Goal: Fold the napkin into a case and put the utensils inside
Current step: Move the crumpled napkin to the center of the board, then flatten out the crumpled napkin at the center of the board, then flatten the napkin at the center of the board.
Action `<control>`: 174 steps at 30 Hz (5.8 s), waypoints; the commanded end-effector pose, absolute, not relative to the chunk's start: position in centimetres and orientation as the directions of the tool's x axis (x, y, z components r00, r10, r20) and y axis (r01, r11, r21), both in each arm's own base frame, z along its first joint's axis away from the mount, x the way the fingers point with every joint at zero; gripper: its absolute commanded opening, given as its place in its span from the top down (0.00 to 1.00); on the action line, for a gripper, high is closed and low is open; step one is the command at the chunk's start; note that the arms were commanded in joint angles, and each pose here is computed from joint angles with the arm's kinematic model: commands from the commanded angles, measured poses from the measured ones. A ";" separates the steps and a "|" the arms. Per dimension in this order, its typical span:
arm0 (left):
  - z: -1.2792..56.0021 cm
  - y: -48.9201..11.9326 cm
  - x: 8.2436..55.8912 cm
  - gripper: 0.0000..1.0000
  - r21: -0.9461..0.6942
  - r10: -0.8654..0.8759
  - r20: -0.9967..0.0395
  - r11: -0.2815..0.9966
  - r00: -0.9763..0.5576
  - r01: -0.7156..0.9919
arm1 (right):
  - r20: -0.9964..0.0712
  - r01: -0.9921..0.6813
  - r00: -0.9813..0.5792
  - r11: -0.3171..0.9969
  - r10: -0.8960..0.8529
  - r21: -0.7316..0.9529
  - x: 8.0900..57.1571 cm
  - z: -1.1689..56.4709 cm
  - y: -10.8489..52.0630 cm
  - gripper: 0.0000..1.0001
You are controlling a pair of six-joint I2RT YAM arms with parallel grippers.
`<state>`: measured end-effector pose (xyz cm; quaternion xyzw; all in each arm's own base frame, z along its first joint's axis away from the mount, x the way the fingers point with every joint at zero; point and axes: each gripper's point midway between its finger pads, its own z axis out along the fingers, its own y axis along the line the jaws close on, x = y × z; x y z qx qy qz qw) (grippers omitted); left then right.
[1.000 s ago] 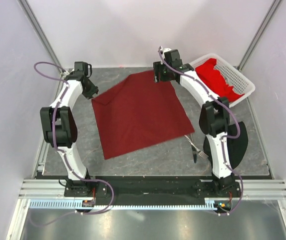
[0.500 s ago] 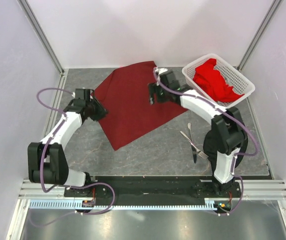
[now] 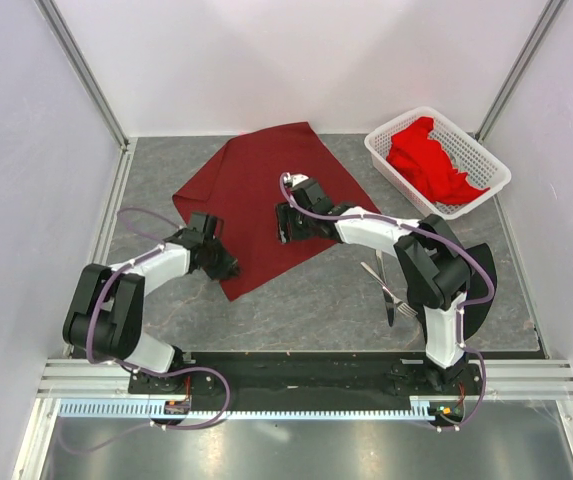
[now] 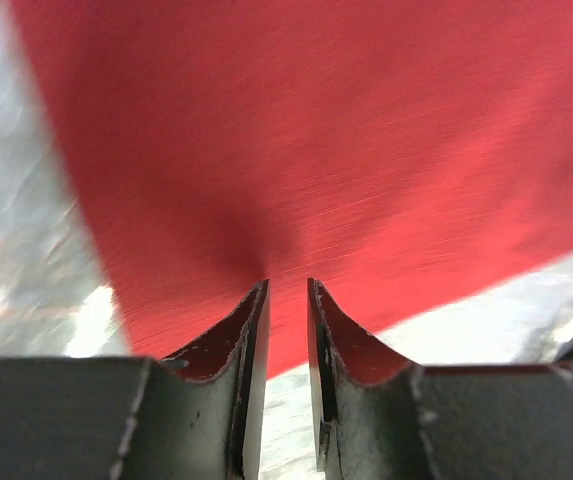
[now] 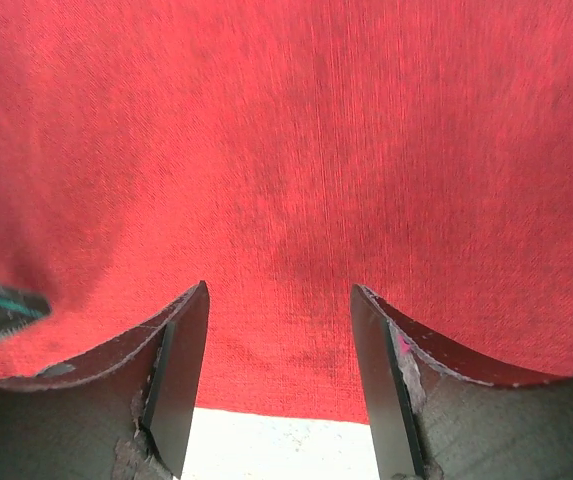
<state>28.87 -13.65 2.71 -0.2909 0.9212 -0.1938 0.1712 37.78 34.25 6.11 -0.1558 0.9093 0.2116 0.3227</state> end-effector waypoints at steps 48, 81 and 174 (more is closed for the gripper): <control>5.4 -4.1 41.0 0.59 0.224 -0.197 -0.515 0.908 -0.834 -0.353 | -0.596 -0.547 -0.781 0.668 -0.188 0.505 24.8 5.9 39.0 0.52; 2.6 -4.8 42.0 0.65 0.104 -0.265 -0.430 0.935 -0.863 -0.339 | -0.565 -0.548 -0.794 0.665 -0.223 0.508 23.8 3.6 40.0 0.52; 11.6 -4.1 38.8 0.67 -0.240 -0.444 -0.442 0.896 -0.779 -0.374 | -0.620 -0.490 -0.761 0.796 -0.191 0.355 28.9 6.9 34.3 0.39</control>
